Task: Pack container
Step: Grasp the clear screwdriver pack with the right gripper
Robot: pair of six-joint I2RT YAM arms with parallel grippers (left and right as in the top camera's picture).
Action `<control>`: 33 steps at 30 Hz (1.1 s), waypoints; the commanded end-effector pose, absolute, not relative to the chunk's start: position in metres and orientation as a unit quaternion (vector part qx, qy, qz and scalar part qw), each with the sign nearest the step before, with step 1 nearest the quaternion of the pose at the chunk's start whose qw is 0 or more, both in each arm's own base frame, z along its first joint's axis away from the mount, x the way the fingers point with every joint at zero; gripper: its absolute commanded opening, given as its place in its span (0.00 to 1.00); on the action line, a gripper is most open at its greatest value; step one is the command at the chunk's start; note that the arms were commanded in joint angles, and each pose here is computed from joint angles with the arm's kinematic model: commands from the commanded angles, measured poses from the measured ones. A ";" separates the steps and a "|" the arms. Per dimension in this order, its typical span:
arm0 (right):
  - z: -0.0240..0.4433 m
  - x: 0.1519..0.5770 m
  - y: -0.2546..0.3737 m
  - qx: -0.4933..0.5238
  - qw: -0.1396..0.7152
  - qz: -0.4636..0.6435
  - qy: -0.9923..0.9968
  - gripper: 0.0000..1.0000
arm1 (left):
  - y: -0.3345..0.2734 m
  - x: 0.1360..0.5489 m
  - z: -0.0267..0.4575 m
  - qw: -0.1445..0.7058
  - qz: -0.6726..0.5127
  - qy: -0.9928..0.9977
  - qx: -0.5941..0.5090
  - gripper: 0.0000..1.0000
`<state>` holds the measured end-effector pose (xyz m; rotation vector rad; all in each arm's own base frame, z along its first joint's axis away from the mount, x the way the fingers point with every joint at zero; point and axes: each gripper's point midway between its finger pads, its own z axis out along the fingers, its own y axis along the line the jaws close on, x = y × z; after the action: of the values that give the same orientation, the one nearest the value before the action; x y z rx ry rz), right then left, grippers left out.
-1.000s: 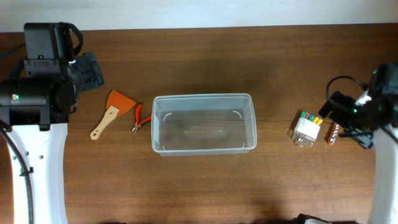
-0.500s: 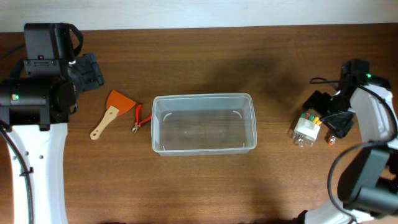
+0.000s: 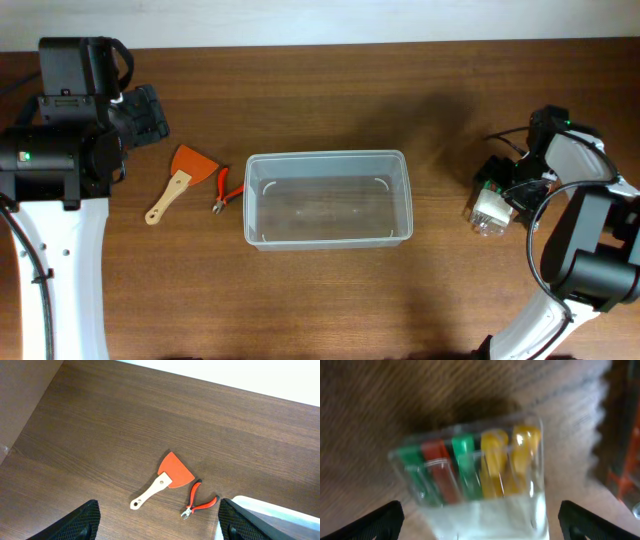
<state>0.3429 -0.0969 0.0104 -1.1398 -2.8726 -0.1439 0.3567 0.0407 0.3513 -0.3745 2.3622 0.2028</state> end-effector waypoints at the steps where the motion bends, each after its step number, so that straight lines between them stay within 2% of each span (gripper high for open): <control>1: 0.000 0.341 -0.099 -0.363 0.031 -0.045 -0.930 0.99 | 0.040 0.357 0.351 0.361 0.073 0.918 -0.148 0.78; 17: -0.022 0.332 -0.096 -0.343 0.061 -0.043 -0.936 1.00 | 0.040 0.358 0.351 0.362 0.073 0.917 -0.148 0.79; 21: -0.022 0.331 -0.096 -0.343 0.062 -0.044 -0.936 0.85 | 0.040 0.357 0.351 0.362 0.073 0.917 -0.148 0.79; 29: -0.021 0.328 -0.095 -0.343 0.070 -0.043 -0.936 0.78 | 0.040 0.357 0.350 0.360 0.074 0.918 -0.148 0.79; 33: -0.021 0.325 -0.094 -0.343 0.075 -0.043 -0.935 0.70 | 0.040 0.356 0.349 0.358 0.074 0.919 -0.147 0.79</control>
<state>0.3383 -0.1000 -0.0015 -1.0494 -2.8763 -0.1064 0.3557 0.0407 0.3504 -0.3743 2.3678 0.2042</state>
